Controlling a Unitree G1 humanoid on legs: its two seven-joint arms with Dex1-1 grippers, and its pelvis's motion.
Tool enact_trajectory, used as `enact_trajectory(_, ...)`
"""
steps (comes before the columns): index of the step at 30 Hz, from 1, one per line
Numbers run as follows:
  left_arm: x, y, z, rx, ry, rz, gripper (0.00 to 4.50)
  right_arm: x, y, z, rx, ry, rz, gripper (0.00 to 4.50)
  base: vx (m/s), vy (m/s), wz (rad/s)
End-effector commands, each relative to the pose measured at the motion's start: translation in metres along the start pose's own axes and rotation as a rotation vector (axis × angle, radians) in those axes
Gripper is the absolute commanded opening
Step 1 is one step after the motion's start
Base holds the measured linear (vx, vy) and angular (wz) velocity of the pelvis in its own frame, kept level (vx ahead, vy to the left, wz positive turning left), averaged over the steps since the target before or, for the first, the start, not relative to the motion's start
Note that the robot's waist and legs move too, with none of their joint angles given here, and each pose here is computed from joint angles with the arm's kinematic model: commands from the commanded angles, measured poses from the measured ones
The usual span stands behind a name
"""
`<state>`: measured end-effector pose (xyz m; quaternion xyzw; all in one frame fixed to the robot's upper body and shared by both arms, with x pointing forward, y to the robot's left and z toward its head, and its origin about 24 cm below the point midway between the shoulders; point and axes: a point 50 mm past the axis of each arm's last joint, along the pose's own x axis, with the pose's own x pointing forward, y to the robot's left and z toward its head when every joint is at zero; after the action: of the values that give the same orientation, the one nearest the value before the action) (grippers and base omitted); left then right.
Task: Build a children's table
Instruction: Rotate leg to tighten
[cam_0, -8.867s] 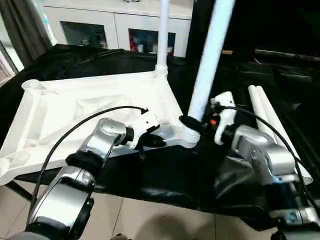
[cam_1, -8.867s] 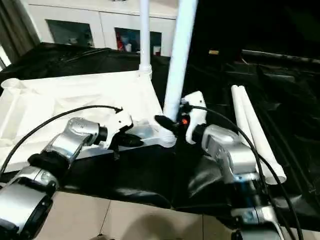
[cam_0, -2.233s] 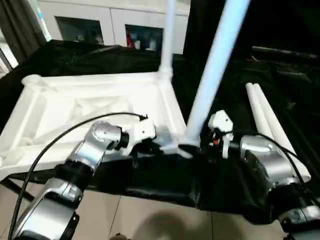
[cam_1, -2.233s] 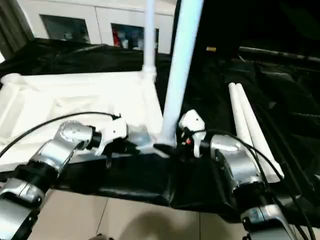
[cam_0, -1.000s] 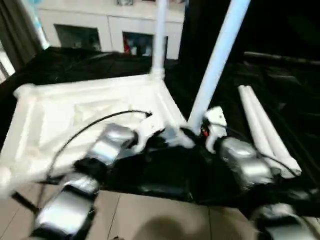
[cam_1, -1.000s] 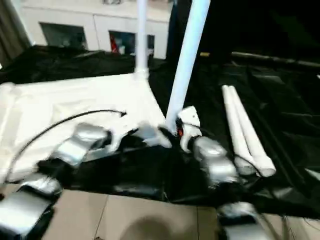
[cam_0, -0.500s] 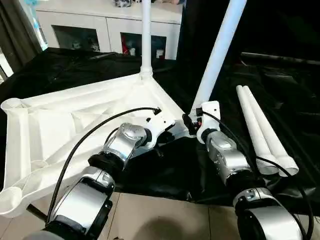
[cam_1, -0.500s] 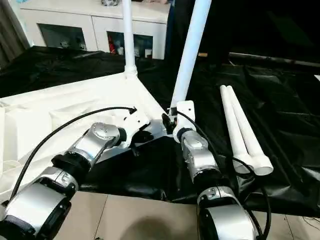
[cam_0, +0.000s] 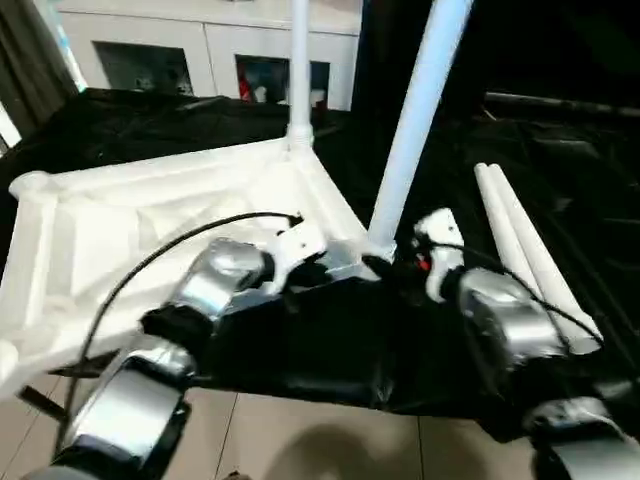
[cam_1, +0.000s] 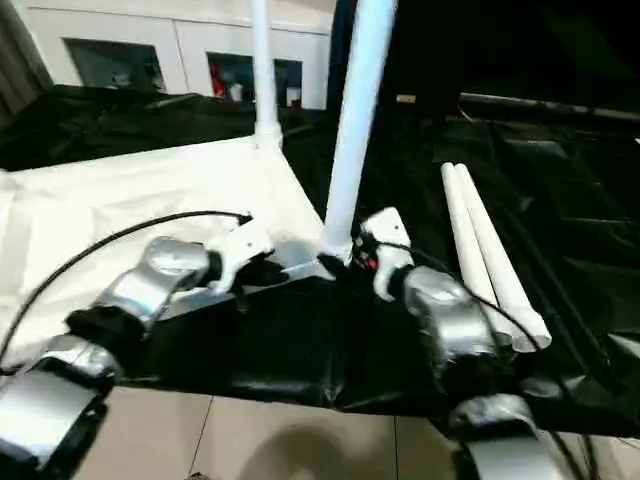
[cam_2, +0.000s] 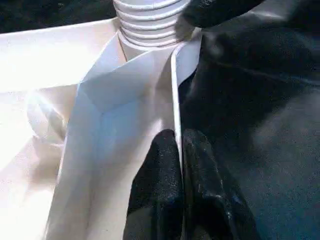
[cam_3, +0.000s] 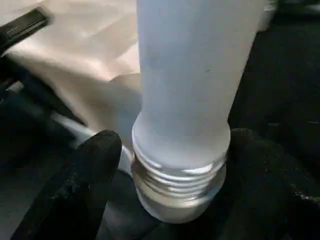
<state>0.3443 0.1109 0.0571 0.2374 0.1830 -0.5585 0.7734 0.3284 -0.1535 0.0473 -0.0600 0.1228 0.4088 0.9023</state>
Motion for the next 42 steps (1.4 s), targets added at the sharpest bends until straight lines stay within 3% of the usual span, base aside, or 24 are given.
enact_trajectory(1, 0.005, -0.013, 0.004, 0.049, -0.037, -0.127, 0.00, -0.002, 0.005, 0.002, -0.028, 0.013, 0.076, 3.71, 0.000, 0.000, 0.00)
enact_trajectory(13, -0.003, -0.020, 0.004, 0.050, -0.057, -0.201, 0.00, -0.005, 0.017, -0.003, -0.030, 0.065, 0.211, 3.71, 0.000, 0.000, 0.00)
enact_trajectory(14, -0.004, -0.020, 0.004, 0.050, -0.056, -0.201, 0.00, -0.005, 0.017, -0.003, -0.029, 0.065, 0.213, 3.46, 0.000, 0.000, 0.00)
enact_trajectory(16, -0.004, -0.020, 0.003, 0.046, -0.055, -0.199, 0.00, -0.005, 0.018, -0.004, -0.024, 0.064, 0.215, 3.46, 0.000, 0.000, 0.00)
enact_trajectory(19, -0.005, -0.020, 0.003, 0.041, -0.055, -0.199, 0.00, -0.005, 0.018, -0.004, -0.013, 0.060, 0.213, 3.05, 0.000, 0.000, 0.00)
enact_trajectory(28, -0.006, -0.022, 0.000, 0.023, -0.051, -0.200, 0.00, -0.005, 0.019, -0.006, 0.015, 0.057, 0.201, 2.76, 0.000, 0.000, 0.00)
enact_trajectory(35, 0.005, -0.014, -0.005, -0.054, -0.003, -0.053, 0.00, 0.004, 0.010, -0.026, 0.124, 0.082, -0.058, 2.75, 0.000, 0.000, 0.00)
enact_trajectory(36, 0.019, -0.008, -0.004, -0.105, 0.036, 0.082, 0.00, 0.013, 0.006, -0.036, 0.207, 0.103, -0.291, 2.75, 0.000, 0.000, 0.00)
enact_trajectory(38, 0.019, -0.008, -0.004, -0.105, 0.036, 0.082, 0.00, 0.013, 0.006, -0.036, 0.207, 0.103, -0.291, 2.75, 0.000, 0.000, 0.00)
enact_trajectory(39, 0.030, -0.004, 0.000, -0.145, 0.067, 0.182, 0.00, 0.023, 0.007, -0.040, 0.251, 0.119, -0.460, 2.75, 0.000, 0.000, 0.00)
enact_trajectory(42, 0.036, -0.004, 0.005, -0.154, 0.073, 0.219, 0.00, 0.029, 0.010, -0.038, 0.251, 0.108, -0.523, 2.75, 0.000, 0.000, 0.00)
